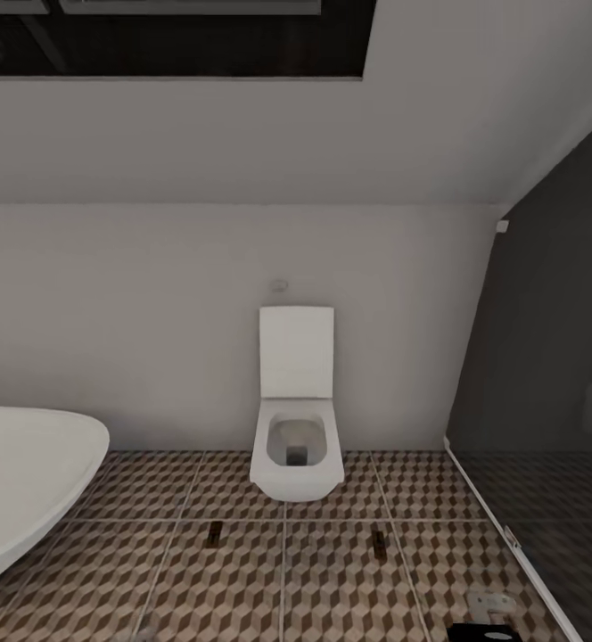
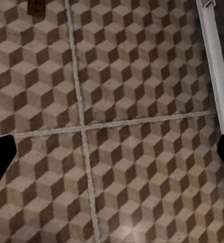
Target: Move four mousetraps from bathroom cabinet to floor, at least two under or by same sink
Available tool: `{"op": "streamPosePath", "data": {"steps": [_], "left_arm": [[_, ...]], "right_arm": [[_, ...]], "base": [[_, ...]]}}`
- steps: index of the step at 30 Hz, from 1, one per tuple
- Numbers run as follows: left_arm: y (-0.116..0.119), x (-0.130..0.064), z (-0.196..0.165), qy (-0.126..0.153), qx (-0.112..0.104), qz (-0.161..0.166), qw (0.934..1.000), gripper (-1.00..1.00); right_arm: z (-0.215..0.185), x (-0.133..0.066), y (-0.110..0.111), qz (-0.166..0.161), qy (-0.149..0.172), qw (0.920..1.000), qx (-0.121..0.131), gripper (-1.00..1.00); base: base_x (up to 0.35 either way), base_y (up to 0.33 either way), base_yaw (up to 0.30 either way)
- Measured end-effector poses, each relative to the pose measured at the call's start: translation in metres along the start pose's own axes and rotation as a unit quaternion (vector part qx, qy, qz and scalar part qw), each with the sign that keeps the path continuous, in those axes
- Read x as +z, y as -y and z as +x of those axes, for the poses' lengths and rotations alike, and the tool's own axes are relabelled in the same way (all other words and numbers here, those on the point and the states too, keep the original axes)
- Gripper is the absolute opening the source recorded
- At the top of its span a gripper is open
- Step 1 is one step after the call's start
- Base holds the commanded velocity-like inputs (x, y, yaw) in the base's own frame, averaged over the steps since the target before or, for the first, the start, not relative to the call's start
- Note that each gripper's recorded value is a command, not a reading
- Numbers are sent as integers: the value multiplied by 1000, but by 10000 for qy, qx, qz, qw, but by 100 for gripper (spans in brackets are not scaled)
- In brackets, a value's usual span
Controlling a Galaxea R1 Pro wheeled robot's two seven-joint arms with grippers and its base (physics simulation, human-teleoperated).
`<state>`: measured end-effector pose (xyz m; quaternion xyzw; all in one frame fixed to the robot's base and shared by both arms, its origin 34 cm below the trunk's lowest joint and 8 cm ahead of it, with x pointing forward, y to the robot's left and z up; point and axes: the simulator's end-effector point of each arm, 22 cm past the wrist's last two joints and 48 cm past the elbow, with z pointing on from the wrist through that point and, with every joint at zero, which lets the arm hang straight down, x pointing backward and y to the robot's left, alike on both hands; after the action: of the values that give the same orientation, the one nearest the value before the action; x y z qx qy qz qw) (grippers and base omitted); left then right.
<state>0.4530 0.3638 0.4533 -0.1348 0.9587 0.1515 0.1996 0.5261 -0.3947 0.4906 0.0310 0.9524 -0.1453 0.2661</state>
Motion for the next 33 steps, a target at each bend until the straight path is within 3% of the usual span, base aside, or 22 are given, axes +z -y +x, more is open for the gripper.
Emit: {"op": "streamPosePath", "data": {"steps": [14,33], "left_arm": [[-7,-21,28,-330,78,86,9994,100],[-17,-52,59,-624,169,186,9977,100]], "right_arm": [[120,-35,6,-44,-808,9964,-268,100],[178,-81,15,-116,-1158,9924,-400,100]], "base": [[0,0,0],[0,0,0]]}}
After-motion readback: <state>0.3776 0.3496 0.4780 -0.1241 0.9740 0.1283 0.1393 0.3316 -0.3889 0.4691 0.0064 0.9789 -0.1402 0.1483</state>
